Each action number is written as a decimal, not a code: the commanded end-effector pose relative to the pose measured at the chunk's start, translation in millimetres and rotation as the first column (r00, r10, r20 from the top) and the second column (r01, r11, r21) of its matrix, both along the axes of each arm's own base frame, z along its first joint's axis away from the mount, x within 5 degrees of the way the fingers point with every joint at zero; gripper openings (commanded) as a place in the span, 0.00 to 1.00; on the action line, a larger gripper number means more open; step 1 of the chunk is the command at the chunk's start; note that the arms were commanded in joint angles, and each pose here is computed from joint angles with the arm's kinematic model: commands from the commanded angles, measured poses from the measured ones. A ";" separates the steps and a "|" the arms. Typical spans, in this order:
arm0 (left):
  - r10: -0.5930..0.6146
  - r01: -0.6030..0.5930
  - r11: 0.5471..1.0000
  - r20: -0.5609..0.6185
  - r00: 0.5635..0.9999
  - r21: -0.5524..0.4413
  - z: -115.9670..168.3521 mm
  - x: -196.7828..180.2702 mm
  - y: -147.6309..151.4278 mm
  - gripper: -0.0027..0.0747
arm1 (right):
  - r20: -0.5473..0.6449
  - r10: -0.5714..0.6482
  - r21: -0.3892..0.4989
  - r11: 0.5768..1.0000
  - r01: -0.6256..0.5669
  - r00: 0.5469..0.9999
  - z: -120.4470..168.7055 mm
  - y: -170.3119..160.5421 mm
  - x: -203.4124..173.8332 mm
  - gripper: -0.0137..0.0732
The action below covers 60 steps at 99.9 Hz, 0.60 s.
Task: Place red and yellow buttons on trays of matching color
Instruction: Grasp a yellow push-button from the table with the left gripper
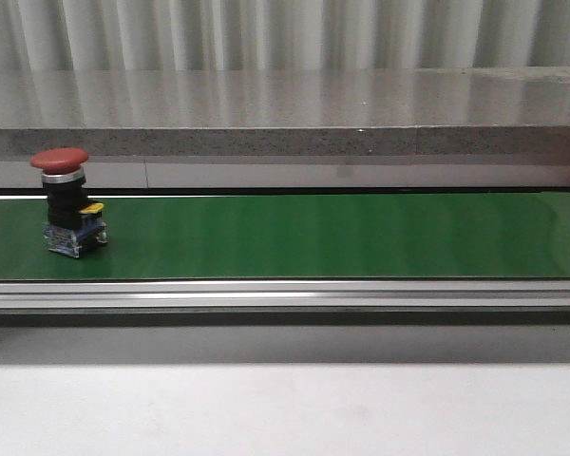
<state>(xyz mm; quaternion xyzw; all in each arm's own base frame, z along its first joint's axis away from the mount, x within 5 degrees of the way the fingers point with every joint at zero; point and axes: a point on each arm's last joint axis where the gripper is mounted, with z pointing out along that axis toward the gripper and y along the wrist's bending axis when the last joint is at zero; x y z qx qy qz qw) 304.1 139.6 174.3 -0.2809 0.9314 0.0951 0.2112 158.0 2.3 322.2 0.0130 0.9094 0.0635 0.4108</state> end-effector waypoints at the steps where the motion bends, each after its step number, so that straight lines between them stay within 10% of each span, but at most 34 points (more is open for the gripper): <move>1: -0.015 0.010 0.999 0.112 0.994 0.045 23.3 8.0 3.2 0.75 | 0.077 -0.002 -0.005 1.000 0.003 0.997 12.4 -0.1 2.0 0.08; 60: -0.067 0.053 0.994 0.148 0.987 0.094 26.4 12.2 4.9 0.52 | 0.077 -0.002 -0.005 1.000 0.003 0.997 12.4 -0.1 2.0 0.08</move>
